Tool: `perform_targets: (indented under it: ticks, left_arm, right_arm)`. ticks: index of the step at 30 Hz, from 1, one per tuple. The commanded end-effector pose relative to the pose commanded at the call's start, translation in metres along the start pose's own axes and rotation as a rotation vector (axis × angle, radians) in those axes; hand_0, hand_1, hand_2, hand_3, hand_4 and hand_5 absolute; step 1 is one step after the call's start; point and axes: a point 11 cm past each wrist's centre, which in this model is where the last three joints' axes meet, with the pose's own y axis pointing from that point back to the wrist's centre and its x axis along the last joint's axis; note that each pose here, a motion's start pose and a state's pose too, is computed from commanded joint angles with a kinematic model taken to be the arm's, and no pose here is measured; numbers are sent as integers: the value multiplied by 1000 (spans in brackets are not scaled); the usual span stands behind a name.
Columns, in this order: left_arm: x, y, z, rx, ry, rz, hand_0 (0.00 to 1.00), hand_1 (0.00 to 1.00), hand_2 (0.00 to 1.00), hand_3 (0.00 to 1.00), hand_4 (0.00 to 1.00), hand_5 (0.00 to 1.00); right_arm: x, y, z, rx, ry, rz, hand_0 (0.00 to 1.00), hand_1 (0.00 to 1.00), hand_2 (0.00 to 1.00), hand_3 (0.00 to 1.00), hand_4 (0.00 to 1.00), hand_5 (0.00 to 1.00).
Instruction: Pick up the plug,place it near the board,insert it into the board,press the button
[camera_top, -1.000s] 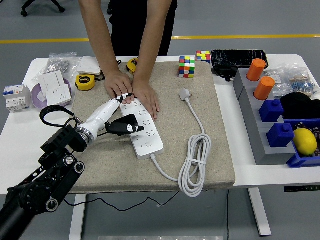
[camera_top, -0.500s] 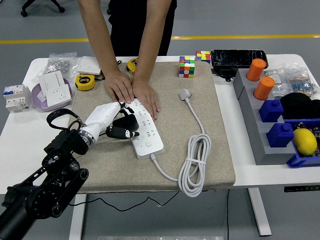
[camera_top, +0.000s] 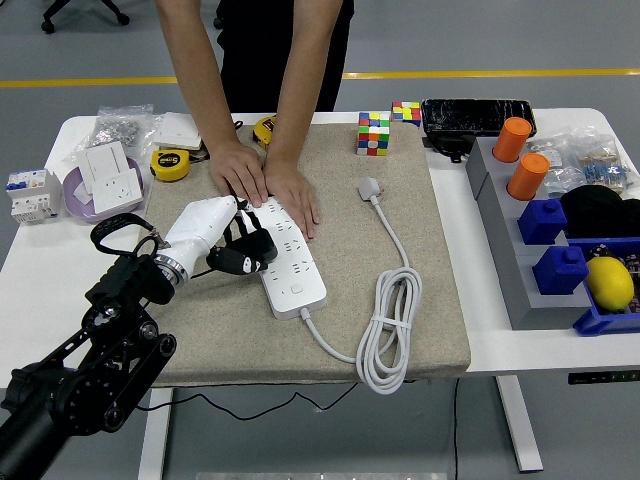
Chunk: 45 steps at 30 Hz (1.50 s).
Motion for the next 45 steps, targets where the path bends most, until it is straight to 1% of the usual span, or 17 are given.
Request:
perform_targets:
  ticks: [9, 12, 20, 24, 25, 28, 29, 32, 34, 35, 40, 41, 45]
  left_arm:
    - [-1, 1, -2, 7, 2, -3, 338, 189, 232, 438, 801, 2]
    - [3, 2, -2, 6, 5, 7, 332, 188, 232, 435, 799, 2]
    - [25, 5, 1, -6, 15, 53, 334, 188, 231, 430, 798, 2]
    - [41, 11, 0, -11, 28, 93, 346, 198, 231, 423, 797, 2]
    - [47, 12, -2, -10, 28, 106, 346, 198, 231, 423, 797, 2]
    - [54, 16, -13, 13, 21, 118, 346, 198, 231, 423, 797, 2]
    - [55, 17, -18, 27, 19, 117, 362, 216, 231, 411, 797, 2]
    - [52, 21, -35, 68, 16, 104, 362, 216, 231, 411, 797, 2]
    - [45, 25, -43, 88, 10, 82, 362, 216, 231, 411, 797, 2]
    - [43, 26, -45, 92, 9, 76, 365, 227, 267, 502, 798, 2]
    - [25, 28, -50, 103, 4, 28, 365, 227, 267, 502, 798, 2]
    - [22, 29, -50, 101, 3, 20, 368, 292, 295, 502, 801, 2]
    - [18, 29, -49, 94, 1, 12, 368, 292, 295, 502, 801, 2]
  right_arm:
    - [0, 0, 0, 1, -2, 0, 870, 724, 715, 704, 998, 668]
    - [0, 0, 1, -1, -3, 0, 868, 724, 715, 704, 998, 668]
    - [0, 0, 0, 0, -4, 0, 868, 724, 715, 704, 998, 668]
    - [0, 0, 0, 1, -3, 0, 868, 724, 715, 705, 998, 668]
    - [0, 0, 0, 1, -3, 0, 868, 724, 715, 705, 998, 668]
    - [0, 0, 1, -2, -3, 1, 868, 724, 715, 705, 998, 668]
    - [0, 0, 1, -2, -2, 1, 868, 724, 714, 705, 998, 667]
    - [1, 0, 2, -3, -3, 2, 868, 724, 714, 705, 998, 667]
    - [1, 0, 2, -3, -3, 2, 868, 724, 714, 705, 998, 667]
    - [1, 0, 2, -4, -3, 2, 868, 724, 715, 705, 998, 668]
    - [0, 0, 1, -2, -1, 1, 868, 724, 715, 705, 998, 668]
    - [0, 0, 0, 0, -2, 1, 865, 724, 715, 705, 998, 667]
    - [1, 0, 0, 1, -2, 2, 865, 724, 715, 705, 998, 667]
